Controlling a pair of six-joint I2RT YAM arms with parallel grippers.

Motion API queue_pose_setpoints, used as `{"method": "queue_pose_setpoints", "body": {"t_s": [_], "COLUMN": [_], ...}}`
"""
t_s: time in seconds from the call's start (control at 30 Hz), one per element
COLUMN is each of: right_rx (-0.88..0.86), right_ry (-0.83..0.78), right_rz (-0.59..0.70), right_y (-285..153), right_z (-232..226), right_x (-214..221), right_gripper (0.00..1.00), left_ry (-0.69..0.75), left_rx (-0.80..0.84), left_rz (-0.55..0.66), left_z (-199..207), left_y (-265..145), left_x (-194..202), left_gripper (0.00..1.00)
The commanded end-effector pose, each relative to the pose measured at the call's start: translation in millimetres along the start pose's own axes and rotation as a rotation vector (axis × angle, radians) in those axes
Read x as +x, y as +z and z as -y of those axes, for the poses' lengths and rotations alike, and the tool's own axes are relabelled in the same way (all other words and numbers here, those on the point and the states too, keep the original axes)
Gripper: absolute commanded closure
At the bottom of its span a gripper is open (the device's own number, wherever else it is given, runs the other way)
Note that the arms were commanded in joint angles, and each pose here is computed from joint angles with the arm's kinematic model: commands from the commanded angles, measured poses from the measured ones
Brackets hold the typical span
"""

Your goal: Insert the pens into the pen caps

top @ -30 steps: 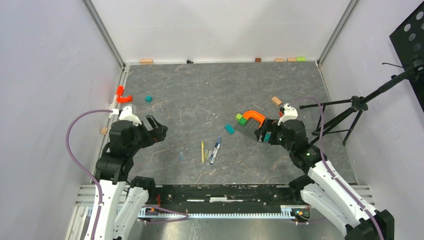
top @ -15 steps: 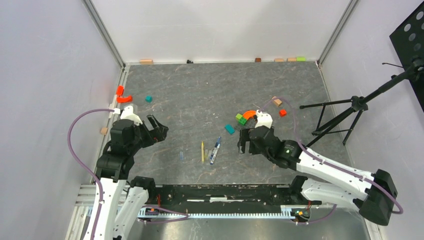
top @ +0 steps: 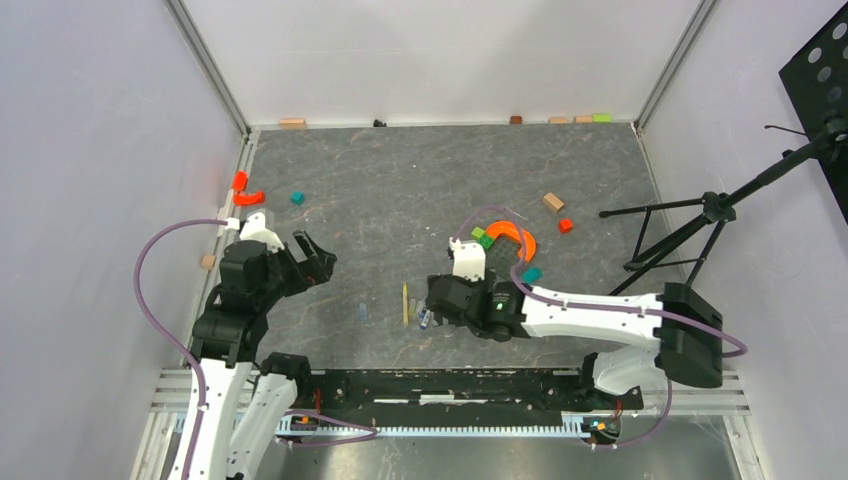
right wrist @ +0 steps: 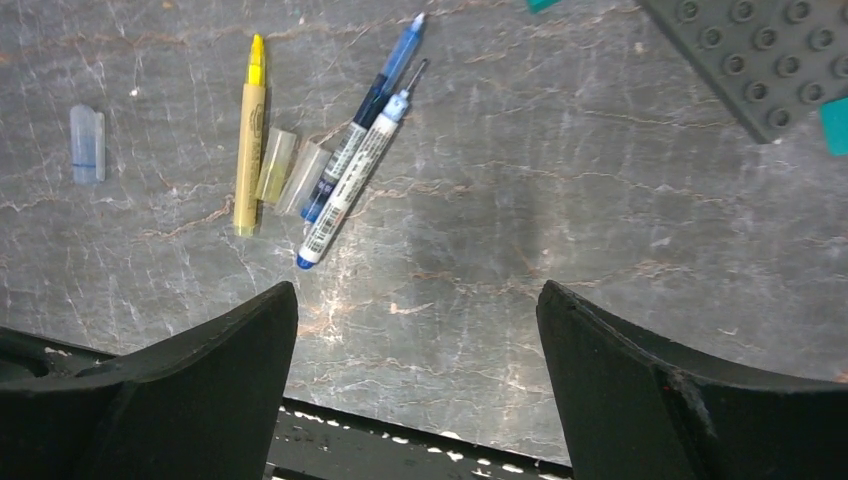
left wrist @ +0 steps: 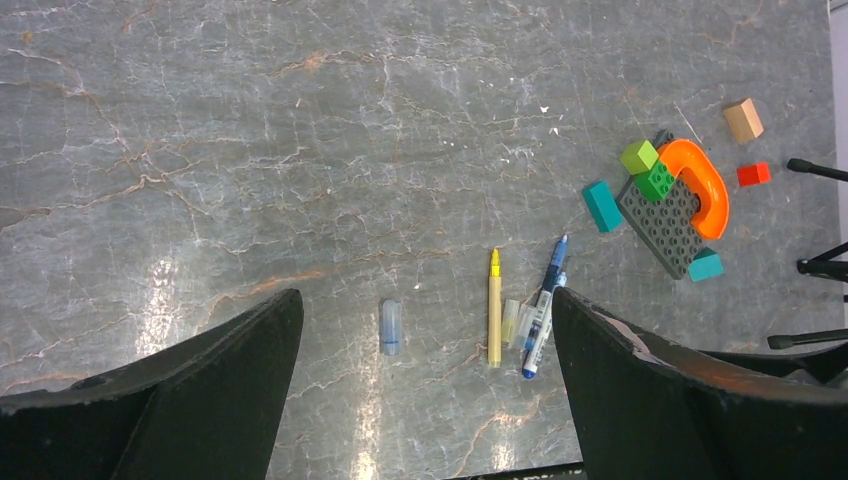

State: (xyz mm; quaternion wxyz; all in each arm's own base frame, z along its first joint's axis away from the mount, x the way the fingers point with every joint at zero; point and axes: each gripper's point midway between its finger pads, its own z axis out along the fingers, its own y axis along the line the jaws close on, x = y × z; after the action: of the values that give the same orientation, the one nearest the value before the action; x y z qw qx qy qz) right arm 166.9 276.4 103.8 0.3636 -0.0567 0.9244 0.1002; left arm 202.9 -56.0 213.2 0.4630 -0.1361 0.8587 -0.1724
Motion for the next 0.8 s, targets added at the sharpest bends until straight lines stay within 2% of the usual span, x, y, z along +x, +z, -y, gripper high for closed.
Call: {"method": "queue_pose_setpoints", "body": {"t_s": [0.0, 0.33, 0.77], "right_rx": [-0.013, -0.008, -0.001], "right_ry": [0.031, -0.039, -0.123], "right_rz": [0.024, -0.012, -0.081], "right_y": [5, 30, 57], "right_z": [-25, -46, -64], "right_x": [-7, 4, 24], "right_gripper": [0.09, 0.26, 0.41], "left_ry": [0.011, 0.013, 0.015], "left_rx": [0.035, 0.046, 0.047], "left_rz": [0.031, 0.027, 0.025], "left_z": [6, 8, 8], "left_y": [1, 1, 1], "left_x": [-6, -5, -5], "left_gripper": [0.00, 0.00, 0.00]}}
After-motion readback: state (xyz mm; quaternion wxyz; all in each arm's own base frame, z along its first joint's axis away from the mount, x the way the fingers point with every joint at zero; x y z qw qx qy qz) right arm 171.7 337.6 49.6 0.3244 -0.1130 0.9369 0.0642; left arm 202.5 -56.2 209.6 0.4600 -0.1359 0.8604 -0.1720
